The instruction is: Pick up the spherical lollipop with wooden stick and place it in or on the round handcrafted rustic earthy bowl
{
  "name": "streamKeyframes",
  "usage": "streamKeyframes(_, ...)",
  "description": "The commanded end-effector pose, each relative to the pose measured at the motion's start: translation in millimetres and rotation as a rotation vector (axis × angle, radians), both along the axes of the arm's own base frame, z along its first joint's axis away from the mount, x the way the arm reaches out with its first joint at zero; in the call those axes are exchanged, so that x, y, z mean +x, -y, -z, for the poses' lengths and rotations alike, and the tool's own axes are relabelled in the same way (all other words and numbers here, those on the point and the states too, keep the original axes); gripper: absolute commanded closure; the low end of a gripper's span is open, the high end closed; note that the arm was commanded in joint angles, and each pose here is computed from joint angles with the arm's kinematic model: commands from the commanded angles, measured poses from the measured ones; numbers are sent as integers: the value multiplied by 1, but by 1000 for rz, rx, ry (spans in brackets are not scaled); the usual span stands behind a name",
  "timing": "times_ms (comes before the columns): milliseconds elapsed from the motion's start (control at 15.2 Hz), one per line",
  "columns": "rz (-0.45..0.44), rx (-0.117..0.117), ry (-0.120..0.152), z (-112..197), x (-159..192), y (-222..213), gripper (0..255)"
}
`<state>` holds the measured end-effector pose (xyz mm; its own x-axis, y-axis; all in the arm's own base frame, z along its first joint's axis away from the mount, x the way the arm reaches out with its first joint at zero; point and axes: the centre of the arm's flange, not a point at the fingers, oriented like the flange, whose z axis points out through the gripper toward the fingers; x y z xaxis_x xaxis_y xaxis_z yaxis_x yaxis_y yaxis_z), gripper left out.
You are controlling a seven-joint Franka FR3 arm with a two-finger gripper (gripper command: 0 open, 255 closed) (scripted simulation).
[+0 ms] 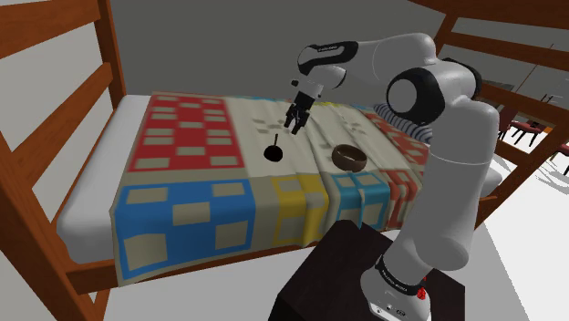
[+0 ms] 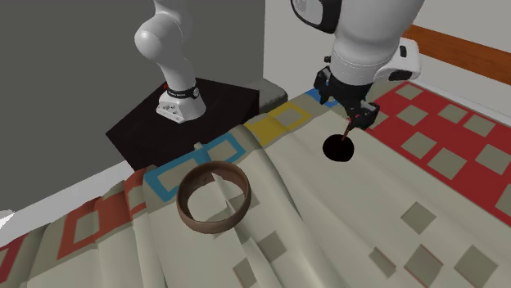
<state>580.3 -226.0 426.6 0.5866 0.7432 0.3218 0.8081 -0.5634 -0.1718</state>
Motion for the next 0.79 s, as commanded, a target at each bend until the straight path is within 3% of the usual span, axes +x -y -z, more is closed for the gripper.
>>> streamKeyframes(0, -73, 32, 14, 15, 27, 1, 0)
streamKeyframes(132, -136, 59, 25, 28, 51, 0, 0)
streamKeyframes(726, -136, 59, 24, 64, 52, -17, 0)
